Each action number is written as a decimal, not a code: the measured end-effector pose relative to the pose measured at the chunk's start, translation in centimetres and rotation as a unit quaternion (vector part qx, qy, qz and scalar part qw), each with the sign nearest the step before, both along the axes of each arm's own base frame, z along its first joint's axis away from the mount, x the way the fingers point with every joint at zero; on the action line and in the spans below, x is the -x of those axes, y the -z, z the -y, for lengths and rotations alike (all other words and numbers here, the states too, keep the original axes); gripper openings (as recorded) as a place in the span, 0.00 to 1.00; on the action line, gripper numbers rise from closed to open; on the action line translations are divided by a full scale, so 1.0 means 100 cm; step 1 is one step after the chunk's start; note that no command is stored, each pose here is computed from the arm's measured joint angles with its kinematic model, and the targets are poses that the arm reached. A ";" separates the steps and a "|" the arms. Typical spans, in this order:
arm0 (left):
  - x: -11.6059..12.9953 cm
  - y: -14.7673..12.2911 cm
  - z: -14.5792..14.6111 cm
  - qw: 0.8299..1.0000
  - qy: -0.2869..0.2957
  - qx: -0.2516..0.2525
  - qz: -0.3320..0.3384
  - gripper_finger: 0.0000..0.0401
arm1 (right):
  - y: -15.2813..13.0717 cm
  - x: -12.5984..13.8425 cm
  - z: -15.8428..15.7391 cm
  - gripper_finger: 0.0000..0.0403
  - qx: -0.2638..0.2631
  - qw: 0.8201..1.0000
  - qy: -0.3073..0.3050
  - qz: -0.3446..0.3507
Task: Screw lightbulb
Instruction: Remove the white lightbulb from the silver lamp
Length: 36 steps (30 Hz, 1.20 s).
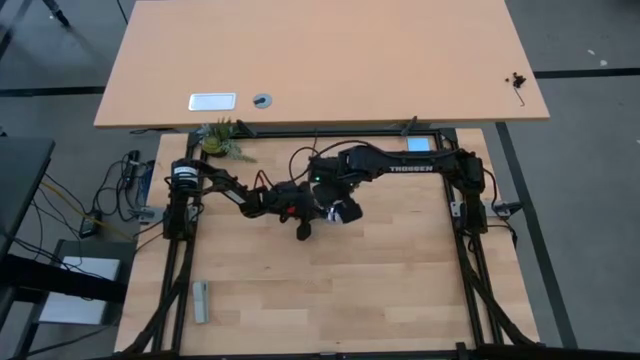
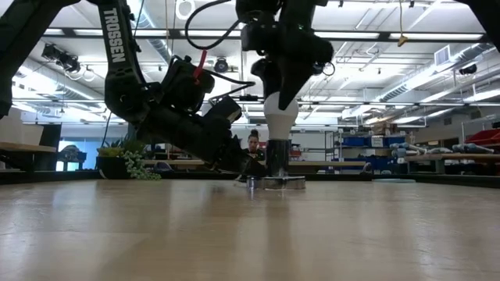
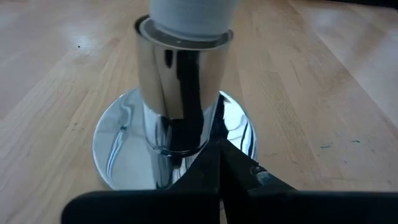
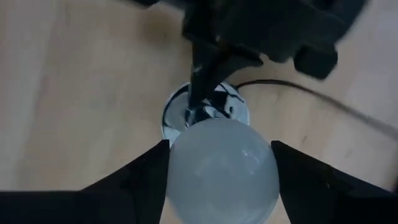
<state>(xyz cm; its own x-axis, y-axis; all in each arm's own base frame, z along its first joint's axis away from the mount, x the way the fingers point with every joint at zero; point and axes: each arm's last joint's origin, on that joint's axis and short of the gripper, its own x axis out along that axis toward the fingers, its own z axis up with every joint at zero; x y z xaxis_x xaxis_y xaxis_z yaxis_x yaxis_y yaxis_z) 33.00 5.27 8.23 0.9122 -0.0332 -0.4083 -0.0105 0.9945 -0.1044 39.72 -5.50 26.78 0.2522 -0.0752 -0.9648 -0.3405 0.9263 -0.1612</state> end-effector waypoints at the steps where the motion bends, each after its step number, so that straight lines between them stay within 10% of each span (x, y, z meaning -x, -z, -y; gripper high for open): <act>1: 0.000 0.000 0.000 1.000 0.000 0.000 0.000 0.00 | 0.000 0.000 0.000 0.66 0.010 1.000 -0.028 -0.002; 5: 0.000 0.000 0.000 1.000 0.002 -0.004 0.000 0.00 | -0.002 -0.003 -0.001 0.70 0.028 0.999 -0.037 0.012; 13: 0.000 0.000 0.000 1.000 0.004 -0.007 0.000 0.00 | -0.028 -0.010 -0.013 0.78 0.020 0.986 0.146 0.075; 20: 0.000 0.000 0.000 1.000 0.004 -0.004 0.000 0.00 | -0.044 -0.002 -0.014 0.78 -0.093 0.871 0.473 0.095; 36: 0.000 0.000 0.000 1.000 0.002 0.002 0.000 0.00 | -0.008 -0.003 -0.006 0.73 -0.095 0.834 0.542 0.053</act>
